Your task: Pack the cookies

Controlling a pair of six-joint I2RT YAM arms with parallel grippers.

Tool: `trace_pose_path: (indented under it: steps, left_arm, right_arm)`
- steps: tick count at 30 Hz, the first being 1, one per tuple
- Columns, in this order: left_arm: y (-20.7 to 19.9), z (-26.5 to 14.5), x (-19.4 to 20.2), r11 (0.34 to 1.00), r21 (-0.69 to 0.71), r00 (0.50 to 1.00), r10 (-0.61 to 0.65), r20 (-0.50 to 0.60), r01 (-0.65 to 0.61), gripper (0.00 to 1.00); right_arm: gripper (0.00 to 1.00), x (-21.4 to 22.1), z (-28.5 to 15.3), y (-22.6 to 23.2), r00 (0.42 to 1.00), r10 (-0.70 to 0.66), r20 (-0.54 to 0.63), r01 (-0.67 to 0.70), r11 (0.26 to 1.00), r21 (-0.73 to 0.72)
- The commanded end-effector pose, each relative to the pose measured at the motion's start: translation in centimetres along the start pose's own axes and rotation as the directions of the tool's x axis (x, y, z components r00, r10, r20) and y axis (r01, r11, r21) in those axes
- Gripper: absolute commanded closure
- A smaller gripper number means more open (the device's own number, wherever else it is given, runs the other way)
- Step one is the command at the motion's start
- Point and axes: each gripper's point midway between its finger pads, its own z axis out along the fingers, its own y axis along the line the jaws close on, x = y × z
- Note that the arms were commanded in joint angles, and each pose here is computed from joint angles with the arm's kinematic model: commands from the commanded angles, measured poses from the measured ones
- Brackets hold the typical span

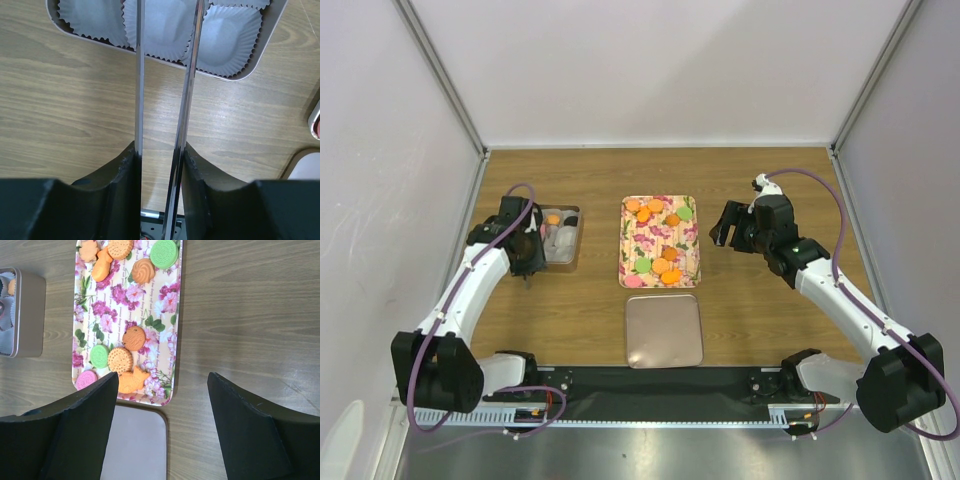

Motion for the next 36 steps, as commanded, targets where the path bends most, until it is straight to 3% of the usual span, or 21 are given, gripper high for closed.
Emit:
trace_pose_path:
  steps: [1,7,15,24,30,36]
  left_arm:
    - [-0.3,-0.1,-1.1,1.000,0.026,0.999,0.009,0.042,-0.010,0.60]
    - [-0.4,0.1,-0.9,1.000,0.029,0.999,0.008,0.036,-0.009,0.60]
    - [-0.2,0.1,-1.0,1.000,0.019,0.999,-0.001,0.039,0.000,0.50]
    - [-0.9,-2.3,-2.8,0.999,0.054,0.994,0.001,0.106,-0.007,0.52]
    - [-5.4,-5.9,-4.1,0.989,0.092,0.979,0.097,0.181,-0.115,0.51]
    - [-12.5,-7.2,-1.0,0.943,0.185,0.953,0.244,0.180,-0.276,0.52]
  right_arm:
    - [0.22,-2.1,-0.7,1.3,0.998,0.001,0.062,0.001,0.999,-0.043]
    - [0.22,-2.1,-0.7,1.3,0.998,0.004,0.062,-0.001,0.999,-0.042]
    - [0.22,-2.1,-0.8,1.3,0.998,0.004,0.062,-0.001,0.999,-0.043]
    - [0.22,-2.1,-0.7,1.3,0.998,0.002,0.061,0.001,0.999,-0.045]
    - [0.22,-2.2,-0.5,1.1,0.998,0.000,0.065,0.002,1.000,-0.031]
    - [0.22,-2.3,-0.6,0.8,0.998,-0.005,0.066,0.006,1.000,-0.015]
